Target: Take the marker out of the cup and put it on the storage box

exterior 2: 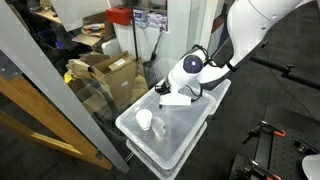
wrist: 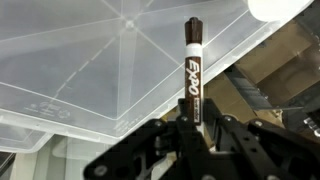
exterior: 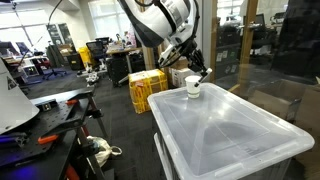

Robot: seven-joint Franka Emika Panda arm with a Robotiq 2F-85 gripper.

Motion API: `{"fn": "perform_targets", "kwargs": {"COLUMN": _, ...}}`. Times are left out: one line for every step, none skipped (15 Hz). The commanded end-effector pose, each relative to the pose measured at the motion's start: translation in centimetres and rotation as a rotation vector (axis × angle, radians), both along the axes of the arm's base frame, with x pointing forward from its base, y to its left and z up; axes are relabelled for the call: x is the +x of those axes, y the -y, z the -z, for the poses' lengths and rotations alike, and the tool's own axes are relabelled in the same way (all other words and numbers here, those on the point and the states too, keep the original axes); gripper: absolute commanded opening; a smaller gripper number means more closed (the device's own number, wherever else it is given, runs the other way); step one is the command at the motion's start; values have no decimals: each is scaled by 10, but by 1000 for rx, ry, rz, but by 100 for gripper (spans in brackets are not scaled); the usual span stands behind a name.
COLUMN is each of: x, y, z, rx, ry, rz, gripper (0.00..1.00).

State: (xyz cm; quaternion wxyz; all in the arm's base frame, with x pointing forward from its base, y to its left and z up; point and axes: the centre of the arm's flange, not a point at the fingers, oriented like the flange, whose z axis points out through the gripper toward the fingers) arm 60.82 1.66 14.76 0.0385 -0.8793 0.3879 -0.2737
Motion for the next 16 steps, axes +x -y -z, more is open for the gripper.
{"fn": "perform_targets", "kwargs": {"x": 5, "y": 7, "z": -6, "rx": 3, "ry": -52, "rz": -134, "gripper": 5}}
{"fn": "perform_targets", "kwargs": {"x": 4, "y": 7, "z": -4, "rx": 4, "ry": -63, "rz": -161, "gripper": 5}}
{"fn": "perform_targets", "kwargs": {"x": 3, "y": 7, "z": -2, "rx": 11, "ry": -82, "rz": -181, "gripper": 5}}
{"fn": "perform_targets", "kwargs": {"x": 3, "y": 7, "z": 2, "rx": 13, "ry": -99, "rz": -200, "gripper": 5}}
{"fn": "perform_targets", "kwargs": {"x": 2, "y": 7, "z": 5, "rx": 12, "ry": -116, "rz": -211, "gripper": 5}}
{"fn": "perform_targets", "kwargs": {"x": 0, "y": 6, "z": 9, "rx": 15, "ry": -132, "rz": -224, "gripper": 5}}
{"fn": "perform_targets", "kwargs": {"x": -1, "y": 5, "z": 12, "rx": 21, "ry": -151, "rz": -236, "gripper": 5}}
{"fn": "perform_targets", "kwargs": {"x": -1, "y": 5, "z": 15, "rx": 25, "ry": -168, "rz": -239, "gripper": 5}}
{"fn": "perform_targets", "kwargs": {"x": -1, "y": 6, "z": 18, "rx": 24, "ry": -192, "rz": -241, "gripper": 5}}
{"fn": "perform_targets", "kwargs": {"x": -1, "y": 5, "z": 21, "rx": 24, "ry": -206, "rz": -256, "gripper": 5}}
{"fn": "perform_targets", "kwargs": {"x": 0, "y": 1, "z": 23, "rx": 30, "ry": -224, "rz": -262, "gripper": 13}}
{"fn": "perform_targets", "kwargs": {"x": 1, "y": -2, "z": 22, "rx": 32, "ry": -238, "rz": -267, "gripper": 45}}
{"fn": "perform_targets", "kwargs": {"x": 2, "y": -2, "z": 21, "rx": 37, "ry": -252, "rz": -271, "gripper": 46}}
{"fn": "perform_targets", "kwargs": {"x": 3, "y": -3, "z": 20, "rx": 41, "ry": -267, "rz": -275, "gripper": 53}}
{"fn": "perform_targets", "kwargs": {"x": 4, "y": -3, "z": 18, "rx": 42, "ry": -279, "rz": -273, "gripper": 59}}
{"fn": "perform_targets", "kwargs": {"x": 7, "y": -1, "z": 17, "rx": 55, "ry": -286, "rz": -268, "gripper": 68}}
